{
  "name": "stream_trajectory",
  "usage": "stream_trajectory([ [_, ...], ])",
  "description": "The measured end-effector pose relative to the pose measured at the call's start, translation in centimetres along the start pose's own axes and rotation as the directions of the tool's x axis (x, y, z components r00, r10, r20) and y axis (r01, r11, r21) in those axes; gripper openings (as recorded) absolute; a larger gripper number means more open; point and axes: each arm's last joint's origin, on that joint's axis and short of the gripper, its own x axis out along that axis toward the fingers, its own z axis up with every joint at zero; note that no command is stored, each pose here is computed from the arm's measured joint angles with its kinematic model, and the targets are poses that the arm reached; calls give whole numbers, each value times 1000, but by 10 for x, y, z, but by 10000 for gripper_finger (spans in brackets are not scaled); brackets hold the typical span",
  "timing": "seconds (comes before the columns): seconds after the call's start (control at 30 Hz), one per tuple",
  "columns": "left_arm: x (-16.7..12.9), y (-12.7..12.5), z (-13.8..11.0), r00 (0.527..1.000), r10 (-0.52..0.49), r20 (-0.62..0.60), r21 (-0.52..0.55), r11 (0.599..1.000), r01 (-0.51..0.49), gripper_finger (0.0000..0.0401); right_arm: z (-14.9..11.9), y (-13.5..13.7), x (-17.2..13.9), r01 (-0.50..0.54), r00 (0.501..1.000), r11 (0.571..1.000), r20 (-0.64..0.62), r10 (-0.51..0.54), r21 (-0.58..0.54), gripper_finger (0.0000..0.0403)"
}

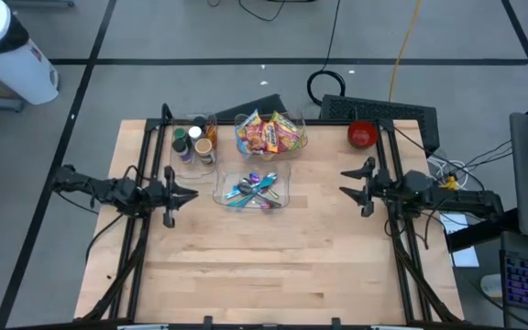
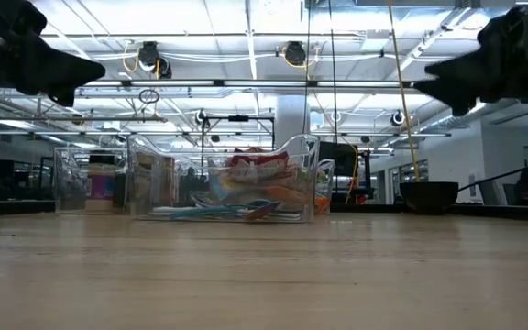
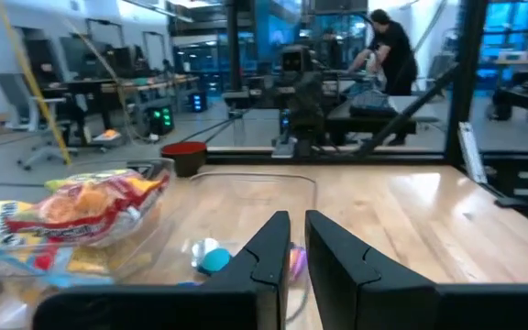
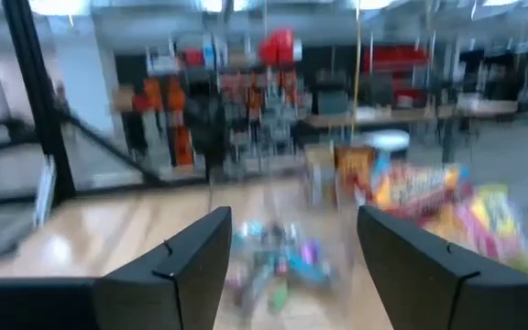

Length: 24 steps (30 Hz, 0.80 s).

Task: Pick & Place Food Item
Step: Return to Home Position

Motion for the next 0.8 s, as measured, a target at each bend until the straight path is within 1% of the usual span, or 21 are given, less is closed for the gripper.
stream_trajectory([
  [0.13,0,0,0,1000,-11,0,4,1000,11,40,-3,0,0,2,1000,1000,-17,-2,-7,229],
  [0.43,1,3,-1,1000,21,-3,-9,1000,-21,40,-8,0,0,3,997,1000,-73,-4,-20,231],
  [0.6,1,3,0,1000,22,3,-13,1000,-22,40,-8,0,0,6,998,1000,-70,-4,30,232],
  [0.8,1,3,0,1000,22,4,-15,1000,-22,40,-6,0,0,7,999,999,-52,-6,35,228],
])
